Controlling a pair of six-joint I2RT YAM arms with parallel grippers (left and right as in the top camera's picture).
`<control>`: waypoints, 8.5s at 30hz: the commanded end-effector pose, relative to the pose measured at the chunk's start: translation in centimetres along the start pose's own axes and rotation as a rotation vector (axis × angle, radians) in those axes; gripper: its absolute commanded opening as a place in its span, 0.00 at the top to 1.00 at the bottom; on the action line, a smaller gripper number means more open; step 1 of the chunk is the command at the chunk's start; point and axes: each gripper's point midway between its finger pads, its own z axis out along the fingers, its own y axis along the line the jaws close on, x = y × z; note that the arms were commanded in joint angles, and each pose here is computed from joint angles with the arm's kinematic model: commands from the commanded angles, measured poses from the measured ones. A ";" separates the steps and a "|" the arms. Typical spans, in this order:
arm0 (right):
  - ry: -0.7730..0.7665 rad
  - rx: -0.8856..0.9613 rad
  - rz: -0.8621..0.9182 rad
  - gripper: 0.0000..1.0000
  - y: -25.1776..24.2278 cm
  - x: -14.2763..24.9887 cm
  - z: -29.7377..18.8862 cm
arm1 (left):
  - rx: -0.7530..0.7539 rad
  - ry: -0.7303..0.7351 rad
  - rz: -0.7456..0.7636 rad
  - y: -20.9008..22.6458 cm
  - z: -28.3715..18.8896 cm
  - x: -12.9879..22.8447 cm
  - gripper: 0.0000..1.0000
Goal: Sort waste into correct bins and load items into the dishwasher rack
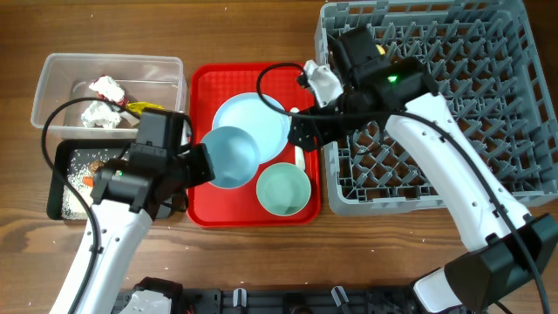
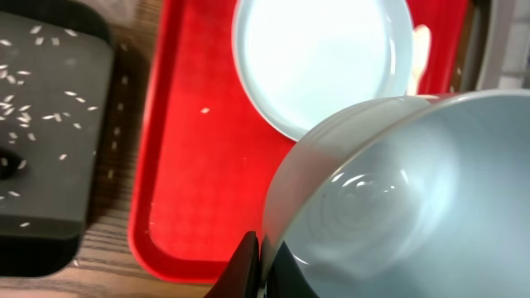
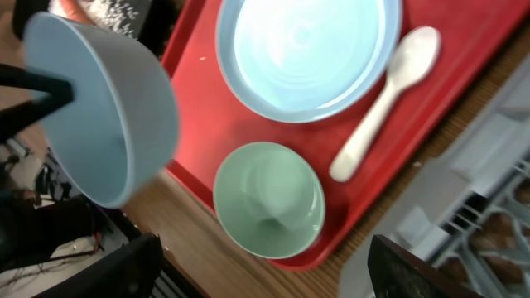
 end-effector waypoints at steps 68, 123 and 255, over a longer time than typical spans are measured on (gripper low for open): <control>-0.634 1.418 0.084 0.96 -29.1 -12.3 -22.3 | 0.232 -0.346 0.147 -7.5 -9.4 -5.0 0.00; 0.023 1.493 0.021 0.43 -36.4 -6.1 -6.8 | 0.232 -0.346 0.147 -7.5 -9.4 -5.0 0.00; -0.281 0.180 0.198 0.45 -10.2 1.3 -13.1 | 0.313 0.139 0.295 -25.8 6.5 -0.9 0.96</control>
